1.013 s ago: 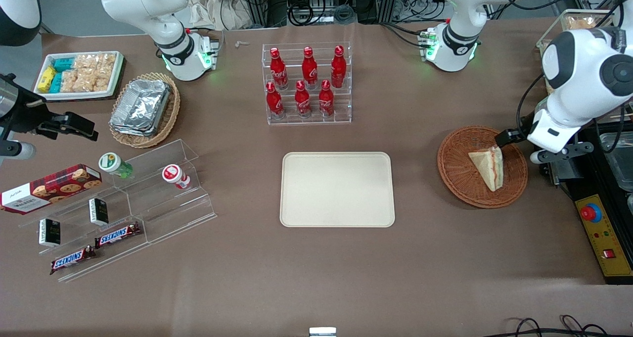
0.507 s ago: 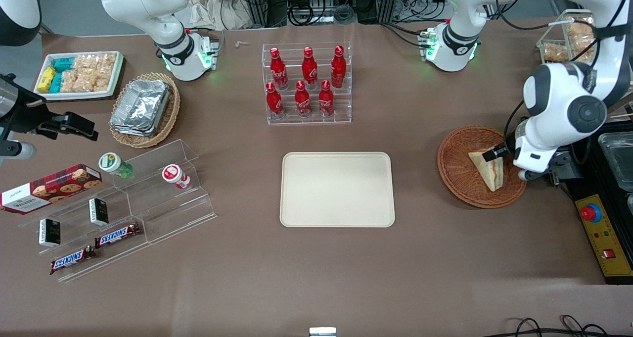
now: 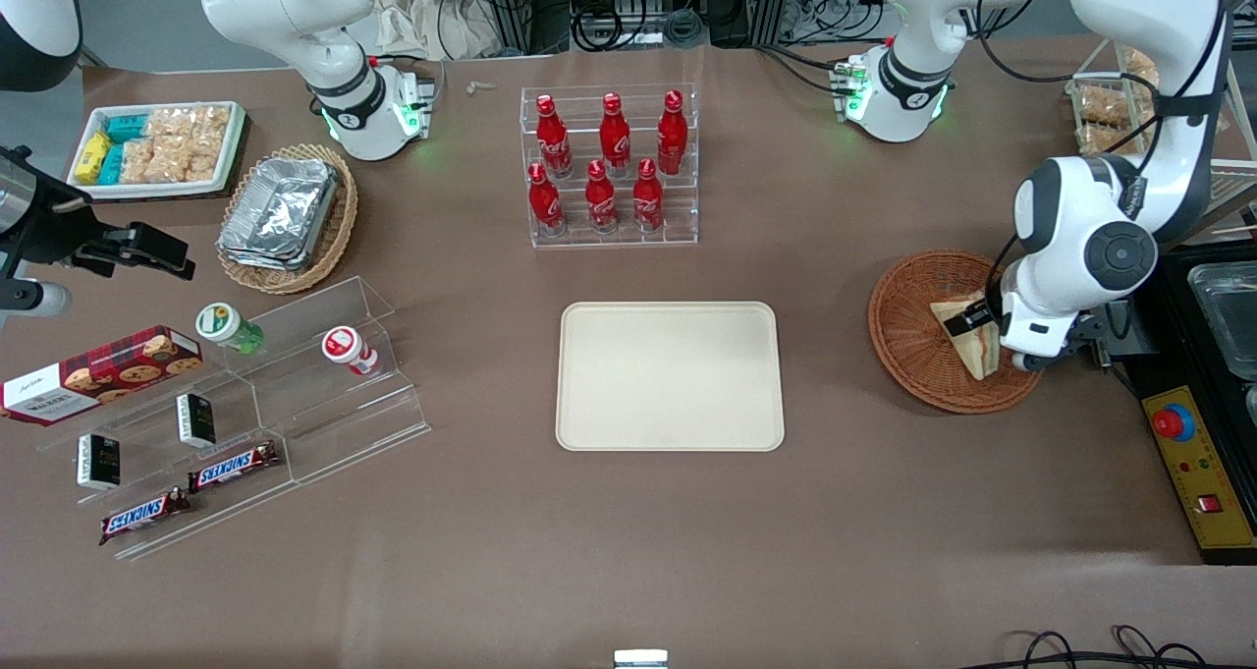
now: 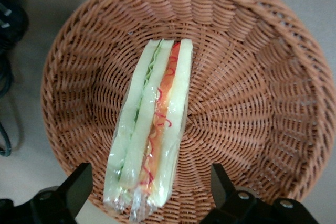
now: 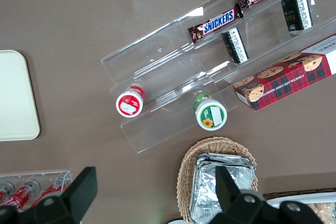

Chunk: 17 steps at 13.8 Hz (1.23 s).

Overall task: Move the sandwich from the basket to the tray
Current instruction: 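Close the left gripper on the end of the wrapped sandwich, then lift the sandwich up out of the basket with the left gripper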

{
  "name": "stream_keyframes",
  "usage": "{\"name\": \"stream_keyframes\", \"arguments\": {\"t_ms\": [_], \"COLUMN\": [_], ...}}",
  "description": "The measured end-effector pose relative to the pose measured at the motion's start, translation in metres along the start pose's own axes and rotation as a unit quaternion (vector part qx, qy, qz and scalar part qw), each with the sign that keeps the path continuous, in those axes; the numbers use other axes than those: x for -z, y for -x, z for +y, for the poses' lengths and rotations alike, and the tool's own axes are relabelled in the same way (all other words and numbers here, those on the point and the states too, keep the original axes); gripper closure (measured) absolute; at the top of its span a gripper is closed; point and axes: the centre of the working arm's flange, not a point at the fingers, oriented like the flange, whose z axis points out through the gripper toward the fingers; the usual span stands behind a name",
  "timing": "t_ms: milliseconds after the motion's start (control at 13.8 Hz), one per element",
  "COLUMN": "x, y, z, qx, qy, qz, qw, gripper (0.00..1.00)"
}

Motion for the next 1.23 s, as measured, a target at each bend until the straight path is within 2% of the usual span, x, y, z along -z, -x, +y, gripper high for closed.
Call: {"name": "stream_keyframes", "arguments": {"t_ms": [507,941,1013,1086,1230], "x": [-0.017,-0.017,-0.015,-0.010,0.009], "y": [-0.001,-0.003,-0.004,-0.006,-0.013], "z": [-0.002,-0.001,0.000,0.001,0.004], "qx": [0.002,0.018,0.019,0.021,0.023], "qy": [-0.004,-0.003,-0.002,-0.002,-0.007], "qz": [-0.008,-0.006,-0.003,-0.001,-0.006], "qw": [1.0000,0.9998,0.9998,0.9998,0.9997], "gripper": [0.03,0.63,0.69,0.69,0.81]}}
